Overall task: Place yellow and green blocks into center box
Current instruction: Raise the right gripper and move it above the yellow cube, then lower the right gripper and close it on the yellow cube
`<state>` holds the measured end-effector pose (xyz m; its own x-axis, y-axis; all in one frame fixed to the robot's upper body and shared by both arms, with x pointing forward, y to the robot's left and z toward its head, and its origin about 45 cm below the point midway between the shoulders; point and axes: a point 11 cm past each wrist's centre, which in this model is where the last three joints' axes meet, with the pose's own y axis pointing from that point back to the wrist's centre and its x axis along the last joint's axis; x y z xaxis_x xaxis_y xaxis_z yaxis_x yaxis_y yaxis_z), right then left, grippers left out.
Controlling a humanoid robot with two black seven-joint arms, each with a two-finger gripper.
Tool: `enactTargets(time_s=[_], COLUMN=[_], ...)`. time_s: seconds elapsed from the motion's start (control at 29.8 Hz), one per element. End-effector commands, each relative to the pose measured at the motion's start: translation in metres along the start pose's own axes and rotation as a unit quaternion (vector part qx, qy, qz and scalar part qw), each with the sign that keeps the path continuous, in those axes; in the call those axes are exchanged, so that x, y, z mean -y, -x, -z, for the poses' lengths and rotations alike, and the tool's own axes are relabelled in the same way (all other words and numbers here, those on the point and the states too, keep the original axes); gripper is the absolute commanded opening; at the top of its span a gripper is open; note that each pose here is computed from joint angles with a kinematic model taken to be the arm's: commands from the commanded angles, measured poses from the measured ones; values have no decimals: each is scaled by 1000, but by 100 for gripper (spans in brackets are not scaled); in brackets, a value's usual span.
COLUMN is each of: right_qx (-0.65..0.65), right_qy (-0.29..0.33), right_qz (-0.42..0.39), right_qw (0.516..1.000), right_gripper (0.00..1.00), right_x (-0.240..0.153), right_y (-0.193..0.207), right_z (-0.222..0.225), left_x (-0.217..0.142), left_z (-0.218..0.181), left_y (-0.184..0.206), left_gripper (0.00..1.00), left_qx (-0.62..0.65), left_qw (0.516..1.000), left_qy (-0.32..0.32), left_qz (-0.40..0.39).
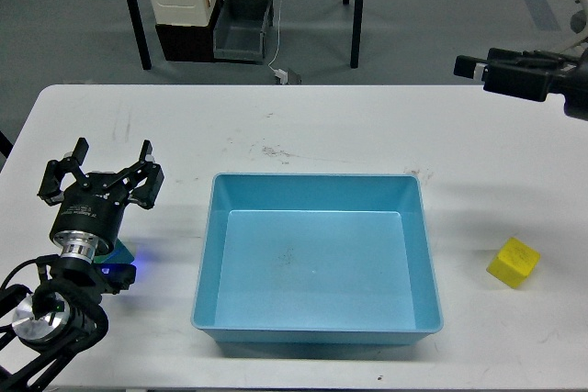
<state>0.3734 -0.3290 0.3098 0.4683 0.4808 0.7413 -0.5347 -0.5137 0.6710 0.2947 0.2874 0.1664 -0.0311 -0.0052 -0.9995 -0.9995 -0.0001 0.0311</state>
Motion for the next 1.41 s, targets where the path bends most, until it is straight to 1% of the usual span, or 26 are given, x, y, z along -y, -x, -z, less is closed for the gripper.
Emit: enactTargets(time_s=[0.0, 0.07, 0.23, 0.44, 0.6, 0.91, 1.11, 1.27, 1.37], right_qx=[-71, -81, -90, -58, -65, -66, -67, -66, -67], right_qy=[20, 22, 16, 11, -12, -51, -51, -50, -47], right_qz=[92, 121, 168, 216, 215, 229, 259, 266, 266], right_qw=[993, 989, 982, 975, 974, 970, 962, 961, 960], right_gripper=[99, 99, 99, 100, 100, 100, 99, 98, 95], right_x=[4, 5, 7, 9, 27, 49, 50, 53, 56], right_y=[36, 53, 79, 96, 94, 110, 129, 133, 133], right_z=[-3, -4, -1, 3, 16, 39, 37, 36, 34], left_x=[0, 0, 0, 0, 0, 0, 0, 0, 0], left_z=[-1, -2, -2, -2, -2, -2, -5, -5, -5], left_y=[-1, -1, -2, -2, -2, -2, -5, -6, -6], left_gripper=[100, 100, 100, 100, 100, 100, 100, 100, 100], left_qx=[1, 2, 3, 2, 2, 2, 5, 5, 5], left_qw=[1000, 1000, 1000, 1000, 1000, 1000, 1000, 1000, 1000], left_qy=[1, 2, 3, 3, 3, 3, 6, 7, 7], left_qz=[-1, -2, -2, -2, -3, -3, -7, -7, -7])
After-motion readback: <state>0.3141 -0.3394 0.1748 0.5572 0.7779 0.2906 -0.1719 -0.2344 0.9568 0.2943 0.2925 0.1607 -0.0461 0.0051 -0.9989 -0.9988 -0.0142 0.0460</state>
